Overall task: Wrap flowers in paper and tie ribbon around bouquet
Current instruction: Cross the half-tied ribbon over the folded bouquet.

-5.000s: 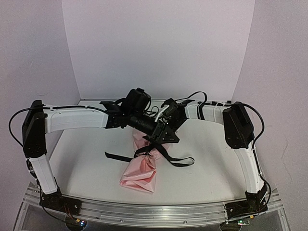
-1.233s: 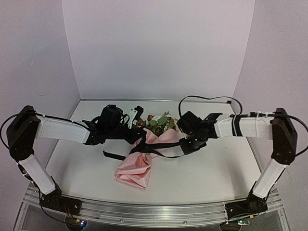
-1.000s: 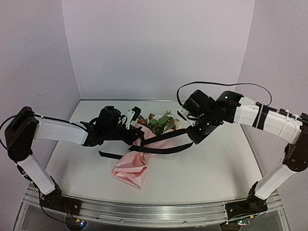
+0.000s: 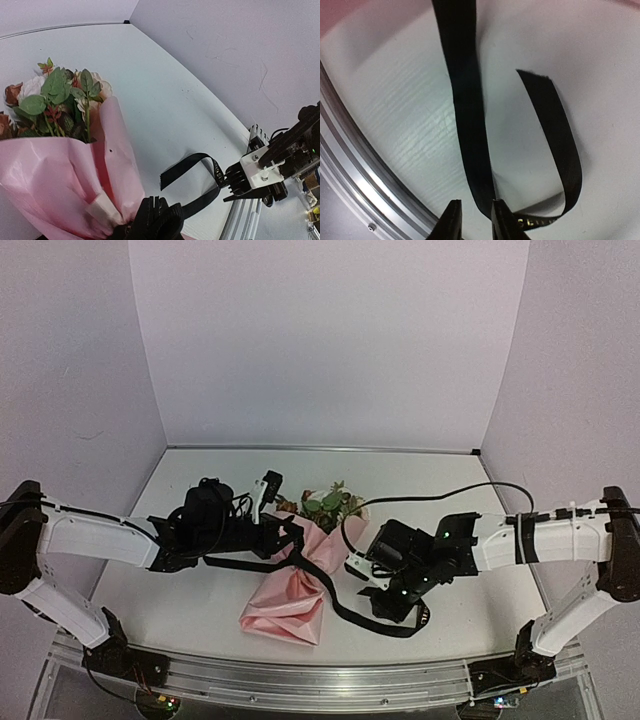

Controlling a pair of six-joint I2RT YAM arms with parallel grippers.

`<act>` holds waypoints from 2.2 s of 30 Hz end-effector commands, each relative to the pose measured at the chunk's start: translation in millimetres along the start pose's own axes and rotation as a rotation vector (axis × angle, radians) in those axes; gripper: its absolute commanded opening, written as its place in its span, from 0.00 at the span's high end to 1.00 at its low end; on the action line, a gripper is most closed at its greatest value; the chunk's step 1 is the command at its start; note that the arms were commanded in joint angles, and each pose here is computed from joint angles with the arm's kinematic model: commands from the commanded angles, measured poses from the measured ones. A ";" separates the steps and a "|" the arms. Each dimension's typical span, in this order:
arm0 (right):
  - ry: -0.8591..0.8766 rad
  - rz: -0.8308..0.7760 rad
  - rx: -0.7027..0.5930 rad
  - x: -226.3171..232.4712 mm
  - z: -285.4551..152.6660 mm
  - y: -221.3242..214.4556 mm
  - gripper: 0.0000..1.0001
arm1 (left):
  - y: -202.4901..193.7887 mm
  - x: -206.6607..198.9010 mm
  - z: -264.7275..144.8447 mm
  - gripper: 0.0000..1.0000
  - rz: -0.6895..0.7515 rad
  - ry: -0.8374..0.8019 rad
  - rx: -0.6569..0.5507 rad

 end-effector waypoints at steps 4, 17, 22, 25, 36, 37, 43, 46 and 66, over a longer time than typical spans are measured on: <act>0.028 0.128 -0.405 3.6 -7.1 61.3 0.49 | 14.8 3.1 -2.7 1.00 -0.011 0.055 -0.079; 0.056 0.423 -0.472 -48.7 17.2 17.6 0.32 | -13.3 -20.4 54.2 1.00 -0.080 -0.081 0.042; 0.104 0.452 -0.592 -57.8 31.8 11.2 0.25 | 13.5 -30.1 64.6 1.00 -0.097 -0.071 -0.039; 0.149 0.385 -0.624 -51.5 40.3 21.7 0.25 | 22.1 -31.3 58.3 1.00 -0.106 -0.047 -0.077; 0.148 0.184 -0.655 -38.2 71.9 42.6 0.23 | 15.8 -24.0 43.1 1.00 -0.080 0.008 -0.036; 0.164 0.191 -0.655 -36.1 71.8 44.2 0.24 | 14.9 -23.4 42.1 1.00 -0.080 0.003 -0.035; 0.059 0.203 -0.705 -38.4 57.9 39.6 0.27 | 7.9 -24.2 36.2 1.00 -0.046 -0.065 -0.007; 0.007 0.171 -0.651 -40.0 47.7 31.0 0.28 | 1.6 -22.3 33.4 1.00 -0.020 -0.089 0.042; 0.095 0.087 -0.491 -0.5 80.8 46.5 0.30 | -22.0 2.0 26.4 1.00 -0.094 -0.148 0.153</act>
Point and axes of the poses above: each gripper's point midway between its finger pads, its own z axis out along the fingers, its own x axis along the line the jaws close on, y = z × x, the point moved 9 cm from there along -z, back along the fingers
